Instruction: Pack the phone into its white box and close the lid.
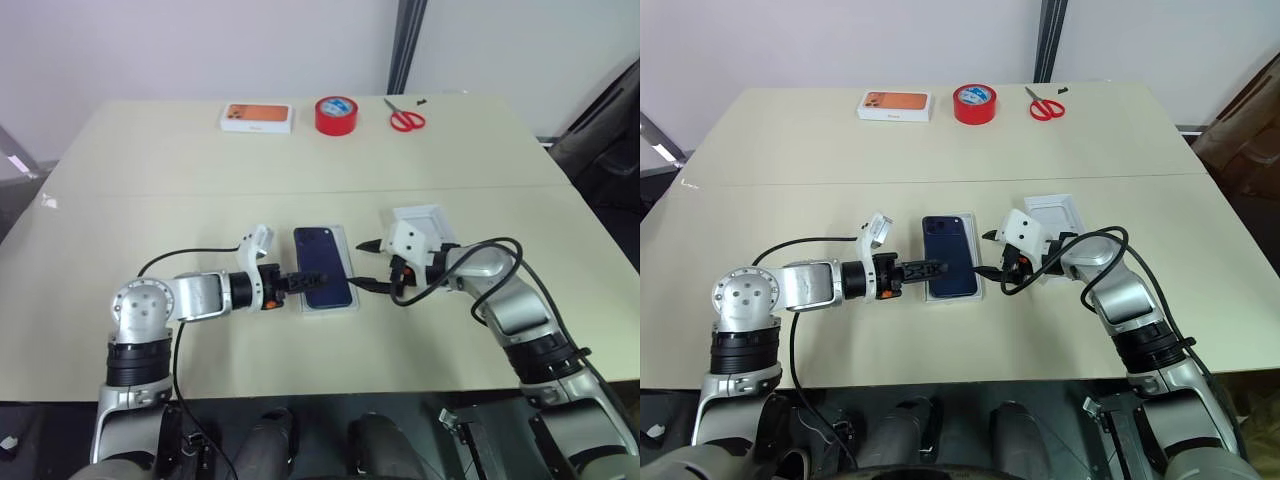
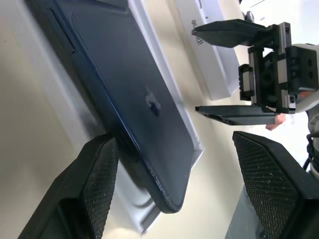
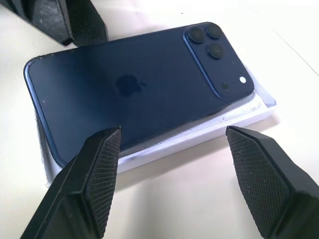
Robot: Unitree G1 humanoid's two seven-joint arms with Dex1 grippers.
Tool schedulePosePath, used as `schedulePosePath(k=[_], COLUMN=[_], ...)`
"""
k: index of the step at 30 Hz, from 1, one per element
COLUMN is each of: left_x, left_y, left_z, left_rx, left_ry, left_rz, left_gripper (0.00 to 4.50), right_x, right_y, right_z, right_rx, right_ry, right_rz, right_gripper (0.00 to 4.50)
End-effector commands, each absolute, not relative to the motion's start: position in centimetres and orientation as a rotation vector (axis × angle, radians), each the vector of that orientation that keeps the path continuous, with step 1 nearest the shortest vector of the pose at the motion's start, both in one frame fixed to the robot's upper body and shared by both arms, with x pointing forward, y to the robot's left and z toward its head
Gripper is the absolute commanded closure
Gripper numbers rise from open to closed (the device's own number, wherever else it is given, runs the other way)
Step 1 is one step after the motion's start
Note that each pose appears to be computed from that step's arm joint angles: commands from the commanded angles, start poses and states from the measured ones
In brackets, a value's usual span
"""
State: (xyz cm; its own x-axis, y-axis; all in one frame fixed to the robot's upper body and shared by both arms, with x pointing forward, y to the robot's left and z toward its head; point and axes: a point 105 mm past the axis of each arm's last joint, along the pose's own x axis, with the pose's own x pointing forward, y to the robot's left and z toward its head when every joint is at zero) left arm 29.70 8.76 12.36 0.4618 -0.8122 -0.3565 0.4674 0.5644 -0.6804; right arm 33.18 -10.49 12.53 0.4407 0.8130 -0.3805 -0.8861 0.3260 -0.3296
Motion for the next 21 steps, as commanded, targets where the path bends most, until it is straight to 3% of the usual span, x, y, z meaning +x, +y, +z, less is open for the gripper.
schedulePosePath(k=[1,9,12,21], left_x=[30.1,30.0,30.1,30.4], left_y=[9.2,7.7,8.5,8.7], left_z=[13.3,14.5,13.5,14.7], left_rx=[-0.539,-0.518,-0.489,-0.455], left_ry=[0.685,0.68,0.705,0.667], left_rz=[-0.818,-0.869,-0.817,-0.815], left_gripper=[0.75,0.75,0.75,0.75], right_x=[33.4,33.4,33.5,33.4], right_y=[-10.3,-10.0,-10.1,-10.1], right_z=[13.7,13.7,13.6,13.5], right_rx=[-0.552,-0.556,-0.56,-0.567], right_ry=[0.103,0.095,0.095,0.096], right_rz=[1.112,1.116,1.113,1.112], right_gripper=[0.97,0.97,0.97,0.97])
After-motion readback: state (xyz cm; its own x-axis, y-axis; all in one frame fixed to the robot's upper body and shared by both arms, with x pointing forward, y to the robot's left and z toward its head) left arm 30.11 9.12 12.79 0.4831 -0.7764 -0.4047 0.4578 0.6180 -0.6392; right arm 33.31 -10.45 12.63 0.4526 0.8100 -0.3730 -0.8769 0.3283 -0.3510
